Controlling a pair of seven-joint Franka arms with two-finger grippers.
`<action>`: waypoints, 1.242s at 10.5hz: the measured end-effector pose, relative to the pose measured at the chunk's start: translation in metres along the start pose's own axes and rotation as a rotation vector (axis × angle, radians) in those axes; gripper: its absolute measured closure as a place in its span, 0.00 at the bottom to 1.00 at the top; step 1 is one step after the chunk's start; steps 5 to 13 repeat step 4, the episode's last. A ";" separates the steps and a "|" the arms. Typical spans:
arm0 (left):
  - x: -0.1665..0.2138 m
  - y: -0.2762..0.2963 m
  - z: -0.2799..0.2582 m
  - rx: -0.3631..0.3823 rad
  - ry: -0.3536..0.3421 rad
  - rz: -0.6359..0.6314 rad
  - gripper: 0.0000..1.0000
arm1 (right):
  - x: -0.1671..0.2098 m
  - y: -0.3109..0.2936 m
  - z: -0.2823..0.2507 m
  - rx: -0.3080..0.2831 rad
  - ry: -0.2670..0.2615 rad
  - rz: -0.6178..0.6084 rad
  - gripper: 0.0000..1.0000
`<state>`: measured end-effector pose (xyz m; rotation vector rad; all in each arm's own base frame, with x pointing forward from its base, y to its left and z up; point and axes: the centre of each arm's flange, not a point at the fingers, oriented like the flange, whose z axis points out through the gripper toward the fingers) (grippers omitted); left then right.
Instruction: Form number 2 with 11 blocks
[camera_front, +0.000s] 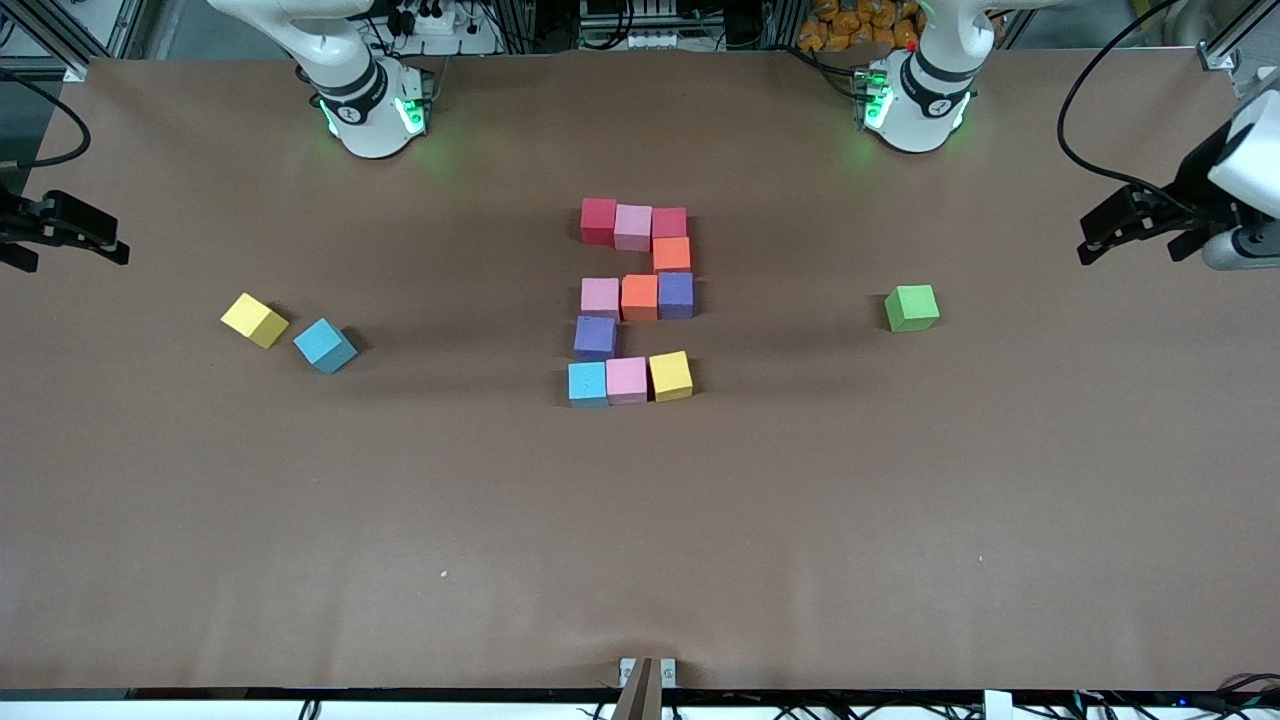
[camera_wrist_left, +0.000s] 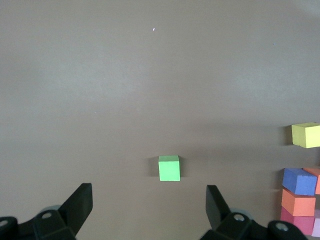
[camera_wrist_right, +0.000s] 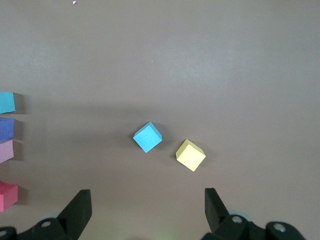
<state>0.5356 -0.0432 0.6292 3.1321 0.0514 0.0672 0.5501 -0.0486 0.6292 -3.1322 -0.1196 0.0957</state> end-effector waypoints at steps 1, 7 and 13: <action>0.000 0.001 -0.001 0.000 0.001 0.002 0.00 | 0.000 0.000 0.000 0.000 0.000 0.000 0.00; -0.002 0.001 -0.004 0.000 0.000 0.003 0.00 | 0.000 0.000 0.000 0.000 0.000 0.000 0.00; -0.002 0.001 -0.004 0.000 0.000 0.003 0.00 | 0.000 0.000 0.000 0.000 0.000 0.000 0.00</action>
